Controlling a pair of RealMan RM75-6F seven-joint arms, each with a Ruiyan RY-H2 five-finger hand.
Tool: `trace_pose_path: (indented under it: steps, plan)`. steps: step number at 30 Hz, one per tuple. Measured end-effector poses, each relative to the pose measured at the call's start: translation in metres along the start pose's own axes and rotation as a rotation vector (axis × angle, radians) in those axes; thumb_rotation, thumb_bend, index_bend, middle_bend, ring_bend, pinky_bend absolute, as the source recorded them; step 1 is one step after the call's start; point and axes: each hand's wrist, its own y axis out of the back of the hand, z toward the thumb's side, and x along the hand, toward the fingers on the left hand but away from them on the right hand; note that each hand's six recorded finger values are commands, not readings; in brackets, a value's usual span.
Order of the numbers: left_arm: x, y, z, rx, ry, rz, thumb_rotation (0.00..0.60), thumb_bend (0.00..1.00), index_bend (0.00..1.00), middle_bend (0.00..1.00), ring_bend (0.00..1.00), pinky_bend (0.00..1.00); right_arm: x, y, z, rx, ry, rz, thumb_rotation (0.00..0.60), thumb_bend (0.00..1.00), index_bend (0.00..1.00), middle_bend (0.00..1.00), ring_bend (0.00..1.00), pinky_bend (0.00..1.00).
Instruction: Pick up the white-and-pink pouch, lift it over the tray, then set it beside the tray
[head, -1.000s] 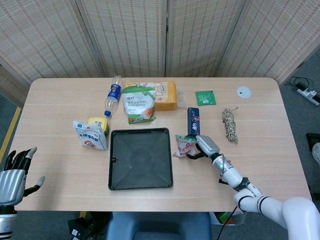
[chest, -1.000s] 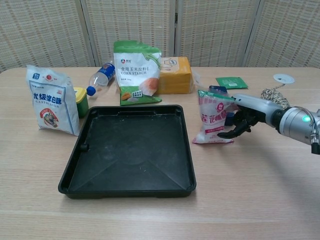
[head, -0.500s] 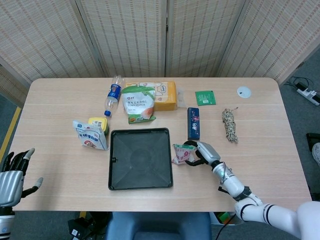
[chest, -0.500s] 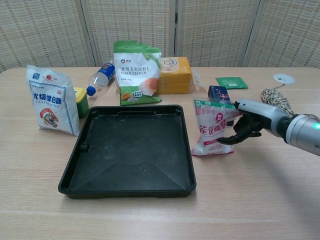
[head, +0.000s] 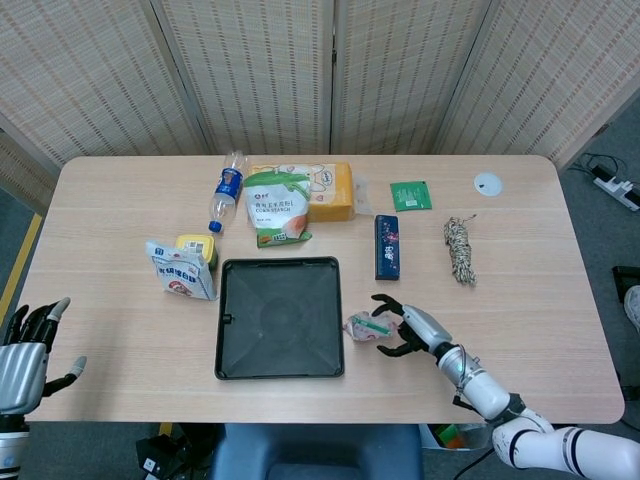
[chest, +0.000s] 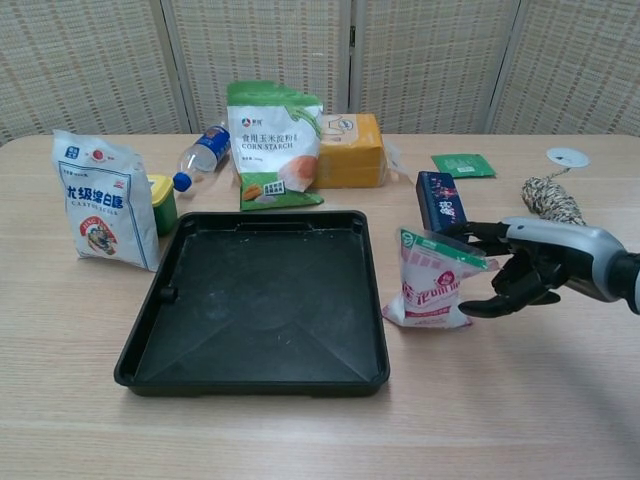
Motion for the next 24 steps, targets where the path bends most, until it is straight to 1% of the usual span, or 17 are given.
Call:
trace_pose_path:
  steps: [3,7,10,13,17,24]
  plan:
    - [0.0,0.0,-0.001,0.0,0.002,0.0,0.6,0.33,0.07,0.15,0.14,0.04,0.007,-0.006,-0.001,0.003,-0.005,0.026,0.6,0.3,0.07,0.27,0.9,0.93]
    - [0.0,-0.001,-0.001,-0.002,0.0,-0.003,0.6,0.33,0.07,0.15,0.14,0.04,0.007,-0.005,-0.003,0.019,-0.009,0.025,0.6,0.3,0.07,0.27,0.9,0.93]
    - [-0.001,-0.001,-0.001,-0.002,0.003,-0.003,0.6,0.33,0.07,0.15,0.14,0.04,0.005,-0.003,-0.004,0.067,-0.001,0.016,0.6,0.31,0.07,0.24,0.88,0.92]
    - [-0.002,-0.001,-0.002,-0.002,0.007,-0.003,0.6,0.33,0.07,0.15,0.14,0.04,0.005,-0.002,-0.002,0.14,0.016,0.016,0.6,0.3,0.05,0.19,0.86,0.9]
    - [-0.002,-0.002,-0.003,-0.001,0.009,-0.008,0.6,0.33,0.07,0.15,0.14,0.04,0.007,0.0,0.001,0.217,0.048,0.013,0.6,0.3,0.05,0.19,0.86,0.89]
    - [-0.001,-0.002,-0.001,0.0,0.001,-0.008,0.6,0.33,0.07,0.15,0.14,0.04,0.006,0.012,-0.007,0.274,0.033,-0.012,0.6,0.3,0.05,0.18,0.86,0.88]
